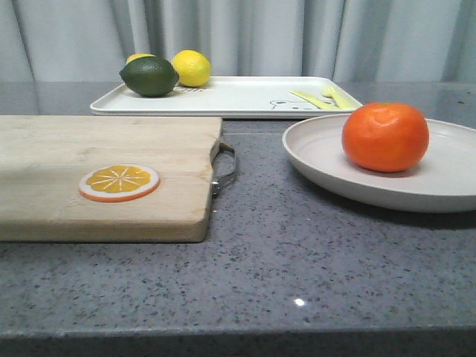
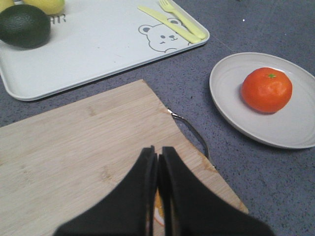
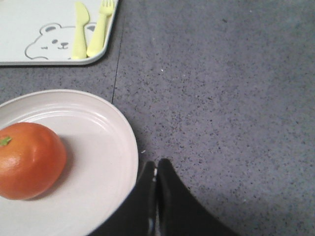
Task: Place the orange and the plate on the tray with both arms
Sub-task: 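Move the right gripper to the plate rim farthest from the board and grip it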
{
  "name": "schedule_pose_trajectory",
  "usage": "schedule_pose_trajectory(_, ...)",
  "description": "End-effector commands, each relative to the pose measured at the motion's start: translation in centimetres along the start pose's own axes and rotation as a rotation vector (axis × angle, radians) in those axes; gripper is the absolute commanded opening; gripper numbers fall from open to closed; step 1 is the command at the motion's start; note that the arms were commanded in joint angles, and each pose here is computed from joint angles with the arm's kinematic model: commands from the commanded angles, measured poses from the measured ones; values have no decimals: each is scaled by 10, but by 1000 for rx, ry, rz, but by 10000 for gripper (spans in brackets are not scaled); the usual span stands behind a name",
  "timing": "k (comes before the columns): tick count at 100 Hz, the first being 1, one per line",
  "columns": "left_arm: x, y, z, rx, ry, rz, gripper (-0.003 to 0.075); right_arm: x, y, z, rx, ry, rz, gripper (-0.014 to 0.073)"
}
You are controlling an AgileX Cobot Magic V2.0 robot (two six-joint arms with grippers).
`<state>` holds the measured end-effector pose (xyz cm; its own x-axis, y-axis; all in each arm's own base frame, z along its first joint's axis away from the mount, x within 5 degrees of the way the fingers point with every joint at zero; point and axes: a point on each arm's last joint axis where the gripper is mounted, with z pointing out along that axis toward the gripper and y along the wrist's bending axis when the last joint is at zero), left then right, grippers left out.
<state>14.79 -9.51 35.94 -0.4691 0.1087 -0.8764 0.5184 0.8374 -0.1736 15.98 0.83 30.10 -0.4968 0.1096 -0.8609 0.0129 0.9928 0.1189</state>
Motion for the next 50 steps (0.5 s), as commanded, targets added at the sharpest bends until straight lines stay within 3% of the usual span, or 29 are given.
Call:
schedule_pose_trajectory(1,0,0,-20,-3,-144,-5,-19,-18,2,2,0,-16,-7,-60)
schedule_pose_trajectory(12,21,1,-35,0,-173,-2,-19,-25,3,11,10,71,-8,-50)
schedule_pose_trajectory(22,37,2,-44,3,-188,-9,-19,-31,4,21,18,140,-19,22)
schedule_pose_trajectory(41,60,4,-51,6,-195,-32,-19,-47,9,37,4,210,16,332)
schedule_pose_trajectory(50,64,5,-50,5,-188,-32,-19,-55,12,44,-11,254,48,400)
